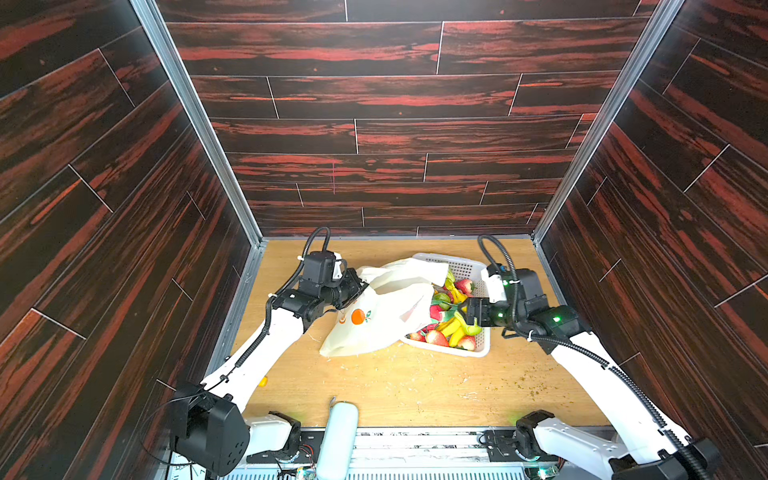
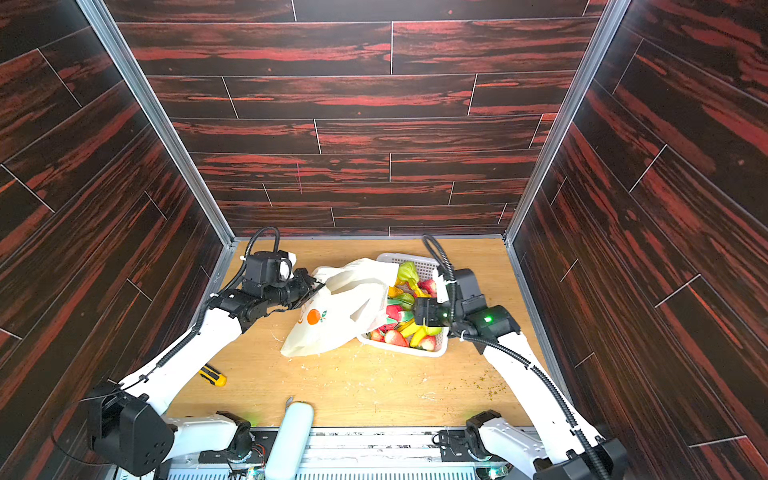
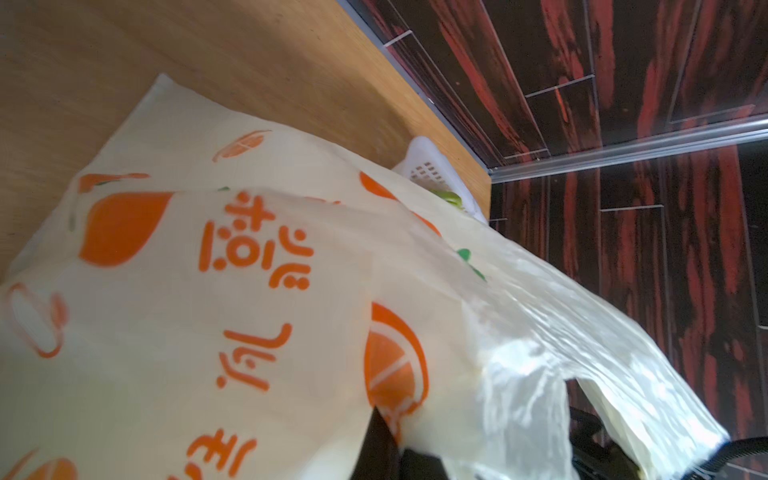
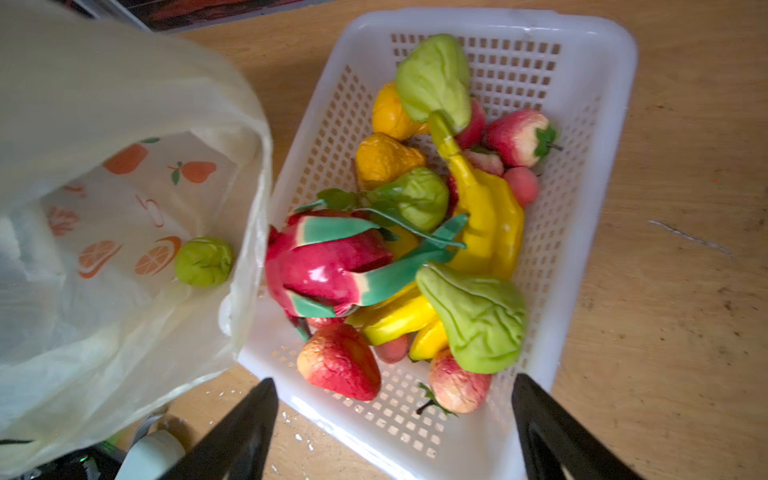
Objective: Place the fake fruits into the plastic bag and tie a complex knot
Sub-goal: 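Move the right gripper back into the basket and grasp another green pear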
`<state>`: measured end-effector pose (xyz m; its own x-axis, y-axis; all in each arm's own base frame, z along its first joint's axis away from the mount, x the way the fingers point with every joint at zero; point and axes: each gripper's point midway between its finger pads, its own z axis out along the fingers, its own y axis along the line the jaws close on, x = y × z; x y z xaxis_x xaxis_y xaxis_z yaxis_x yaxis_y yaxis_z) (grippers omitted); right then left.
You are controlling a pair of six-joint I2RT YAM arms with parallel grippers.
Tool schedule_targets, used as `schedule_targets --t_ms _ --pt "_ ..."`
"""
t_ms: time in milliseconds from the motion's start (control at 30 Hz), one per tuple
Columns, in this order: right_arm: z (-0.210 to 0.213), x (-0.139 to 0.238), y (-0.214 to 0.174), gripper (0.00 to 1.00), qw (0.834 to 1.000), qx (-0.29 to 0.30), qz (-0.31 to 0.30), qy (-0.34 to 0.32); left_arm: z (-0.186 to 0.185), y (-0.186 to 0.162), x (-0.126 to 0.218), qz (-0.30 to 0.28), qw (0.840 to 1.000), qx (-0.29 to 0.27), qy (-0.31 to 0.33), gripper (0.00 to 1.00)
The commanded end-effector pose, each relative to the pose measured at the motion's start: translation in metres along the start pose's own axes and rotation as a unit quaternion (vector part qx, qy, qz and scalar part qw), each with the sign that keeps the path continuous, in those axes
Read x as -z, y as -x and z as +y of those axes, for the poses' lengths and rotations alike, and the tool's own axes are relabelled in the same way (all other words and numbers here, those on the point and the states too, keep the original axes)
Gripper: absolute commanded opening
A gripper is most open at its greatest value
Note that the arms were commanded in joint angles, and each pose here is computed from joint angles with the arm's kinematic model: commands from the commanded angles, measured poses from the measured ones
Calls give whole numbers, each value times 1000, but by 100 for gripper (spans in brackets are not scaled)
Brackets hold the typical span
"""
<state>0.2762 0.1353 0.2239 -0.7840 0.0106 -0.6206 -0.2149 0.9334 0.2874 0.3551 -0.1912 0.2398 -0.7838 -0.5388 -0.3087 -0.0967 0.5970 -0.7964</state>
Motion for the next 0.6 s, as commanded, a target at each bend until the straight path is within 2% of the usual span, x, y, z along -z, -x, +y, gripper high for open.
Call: schedule_targets --t_ms 0,133,200,400,567 --pt "-2 4 -2 89 1000 18 22 -2 -4 9 12 -29 1000 0 -13 0" --pt "-6 -15 -5 89 998 43 53 -12 -2 10 12 -27 999 9 -19 0" --pt "-11 -25 -8 88 994 78 72 -24 -1 10 12 -27 999 11 -19 0" --pt "-44 -53 -23 88 973 158 140 -95 1 12 15 -31 999 14 -20 0" --pt "-52 -76 -33 86 964 174 173 -102 0 12 14 -29 999 15 -24 0"
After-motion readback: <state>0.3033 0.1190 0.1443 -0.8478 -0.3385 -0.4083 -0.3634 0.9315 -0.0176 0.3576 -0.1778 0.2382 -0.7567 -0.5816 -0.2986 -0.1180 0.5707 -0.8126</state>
